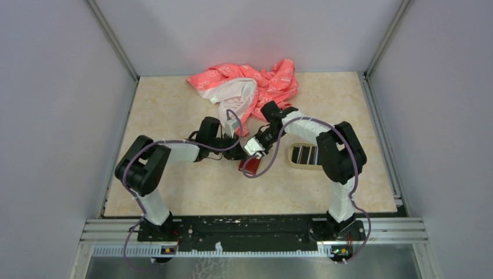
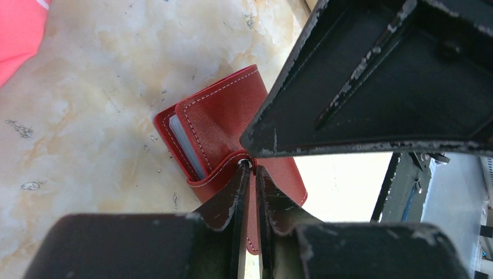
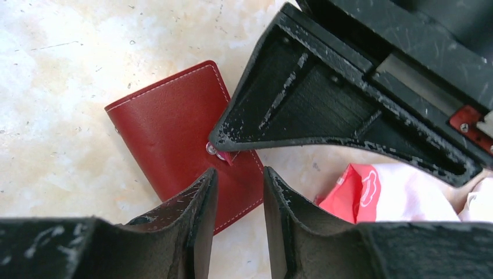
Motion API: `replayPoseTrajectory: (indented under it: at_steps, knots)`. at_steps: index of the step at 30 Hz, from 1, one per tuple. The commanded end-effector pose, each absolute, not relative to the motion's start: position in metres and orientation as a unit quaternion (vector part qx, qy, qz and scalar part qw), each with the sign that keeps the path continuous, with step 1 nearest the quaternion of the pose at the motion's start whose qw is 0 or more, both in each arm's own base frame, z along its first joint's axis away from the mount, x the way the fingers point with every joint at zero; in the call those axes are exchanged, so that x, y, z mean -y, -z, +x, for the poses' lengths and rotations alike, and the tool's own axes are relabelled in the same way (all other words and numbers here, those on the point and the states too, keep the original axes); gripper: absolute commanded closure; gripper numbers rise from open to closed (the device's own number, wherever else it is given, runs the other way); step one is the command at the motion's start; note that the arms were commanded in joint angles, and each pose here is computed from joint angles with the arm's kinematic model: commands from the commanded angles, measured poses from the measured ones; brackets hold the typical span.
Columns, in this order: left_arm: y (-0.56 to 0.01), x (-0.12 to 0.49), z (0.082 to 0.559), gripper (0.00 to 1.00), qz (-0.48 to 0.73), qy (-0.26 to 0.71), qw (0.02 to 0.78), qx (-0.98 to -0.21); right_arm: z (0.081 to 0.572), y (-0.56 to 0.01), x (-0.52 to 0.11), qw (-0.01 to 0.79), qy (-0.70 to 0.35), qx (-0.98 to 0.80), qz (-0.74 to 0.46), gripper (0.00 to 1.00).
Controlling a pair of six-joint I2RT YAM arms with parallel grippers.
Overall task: Put the credit cards into the card holder
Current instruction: Close the card holder at the center of the board.
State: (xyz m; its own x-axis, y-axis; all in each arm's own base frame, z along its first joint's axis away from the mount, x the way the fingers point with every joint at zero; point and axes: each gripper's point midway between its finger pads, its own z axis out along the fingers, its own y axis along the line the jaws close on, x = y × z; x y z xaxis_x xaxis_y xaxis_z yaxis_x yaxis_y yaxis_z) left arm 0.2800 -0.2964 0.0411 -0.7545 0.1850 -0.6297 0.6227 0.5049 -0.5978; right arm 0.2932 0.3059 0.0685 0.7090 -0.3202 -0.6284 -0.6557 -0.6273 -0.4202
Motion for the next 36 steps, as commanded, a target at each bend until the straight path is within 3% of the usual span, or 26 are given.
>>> replayPoseTrajectory:
  at_steps: [1,25,34,36]
  knots:
    - [0.025,0.259,0.234,0.84,0.223,0.370,0.137,-0.892,0.285,-0.075,-0.319,0.333,-0.255,-0.234,-0.877,0.67]
    - [0.024,0.263,0.233,0.82,0.223,0.384,0.137,-0.886,0.258,-0.051,-0.318,0.290,-0.272,-0.211,-0.893,0.80]
    - [0.022,0.265,0.233,0.81,0.219,0.390,0.137,-0.884,0.249,-0.049,-0.314,0.276,-0.281,-0.199,-0.897,1.00]
    - [0.022,0.265,0.233,0.81,0.218,0.390,0.137,-0.884,0.247,-0.050,-0.313,0.274,-0.282,-0.196,-0.898,1.00]
